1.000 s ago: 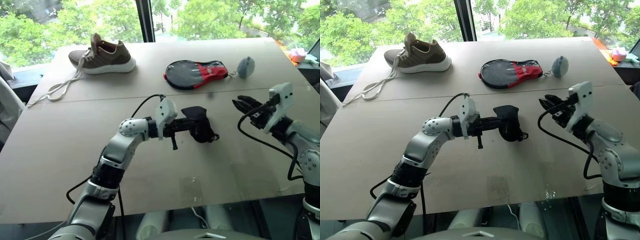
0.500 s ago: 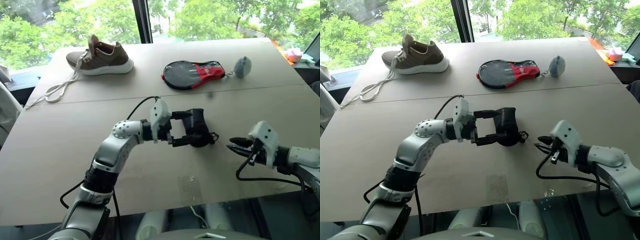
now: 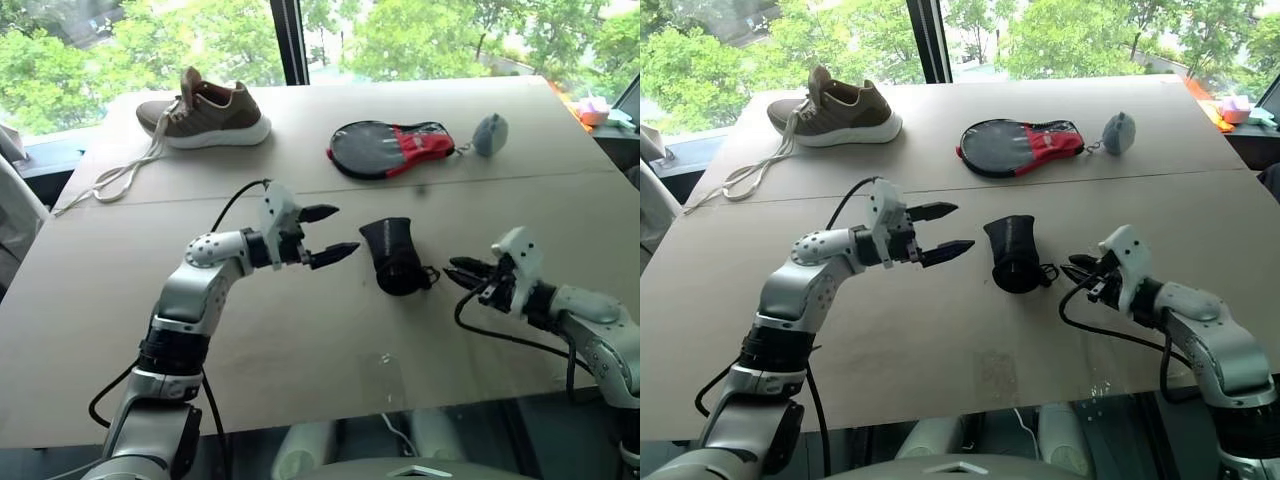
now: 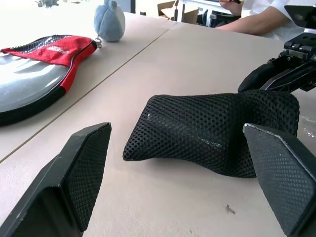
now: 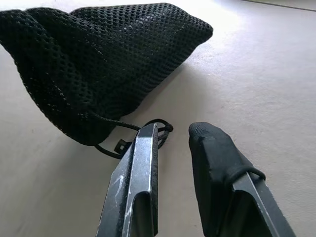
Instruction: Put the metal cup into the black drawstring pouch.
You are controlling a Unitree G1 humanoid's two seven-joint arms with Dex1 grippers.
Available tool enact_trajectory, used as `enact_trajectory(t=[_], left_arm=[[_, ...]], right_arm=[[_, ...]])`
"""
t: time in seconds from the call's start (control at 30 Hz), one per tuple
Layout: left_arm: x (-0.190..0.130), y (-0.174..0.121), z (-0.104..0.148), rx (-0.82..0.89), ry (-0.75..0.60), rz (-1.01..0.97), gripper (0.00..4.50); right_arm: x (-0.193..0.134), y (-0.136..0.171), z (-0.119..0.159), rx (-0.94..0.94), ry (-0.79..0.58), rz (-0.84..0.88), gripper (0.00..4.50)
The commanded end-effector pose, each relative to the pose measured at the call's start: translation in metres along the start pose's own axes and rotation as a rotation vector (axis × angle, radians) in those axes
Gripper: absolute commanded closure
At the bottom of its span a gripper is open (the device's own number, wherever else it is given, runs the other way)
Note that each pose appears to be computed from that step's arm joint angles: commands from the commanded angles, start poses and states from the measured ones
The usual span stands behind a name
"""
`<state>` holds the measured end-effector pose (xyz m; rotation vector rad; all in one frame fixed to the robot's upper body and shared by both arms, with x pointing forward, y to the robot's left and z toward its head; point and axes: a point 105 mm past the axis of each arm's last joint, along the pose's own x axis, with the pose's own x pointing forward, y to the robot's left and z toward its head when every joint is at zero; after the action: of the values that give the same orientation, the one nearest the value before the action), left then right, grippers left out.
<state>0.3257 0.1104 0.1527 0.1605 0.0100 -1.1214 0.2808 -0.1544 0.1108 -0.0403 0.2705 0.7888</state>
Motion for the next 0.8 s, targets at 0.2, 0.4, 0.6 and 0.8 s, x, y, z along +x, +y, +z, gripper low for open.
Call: enact_trajectory(t=[0.2,0.4,0.6,0.8], left_arm=[[-0.001,-0.002,0.001,0.027,-0.012,0.001,0.05],[0.001,-0.003,0.0,0.029,-0.01,-0.003,0.05],[0.002,-0.005,-0.003,0.024,-0.006,-0.007,0.0],[0.005,-0.007,-0.006,0.019,-0.006,-0.013,0.0]], right_arm=[[0.01,0.017,0.002,-0.024,-0.002,0.057,3.43],[0.016,0.008,0.0,-0.041,0.006,0.015,3.43],[0.008,-0.001,0.002,-0.041,-0.011,-0.03,4.48],[-0.006,-0.021,0.01,-0.082,-0.028,-0.121,4.48]])
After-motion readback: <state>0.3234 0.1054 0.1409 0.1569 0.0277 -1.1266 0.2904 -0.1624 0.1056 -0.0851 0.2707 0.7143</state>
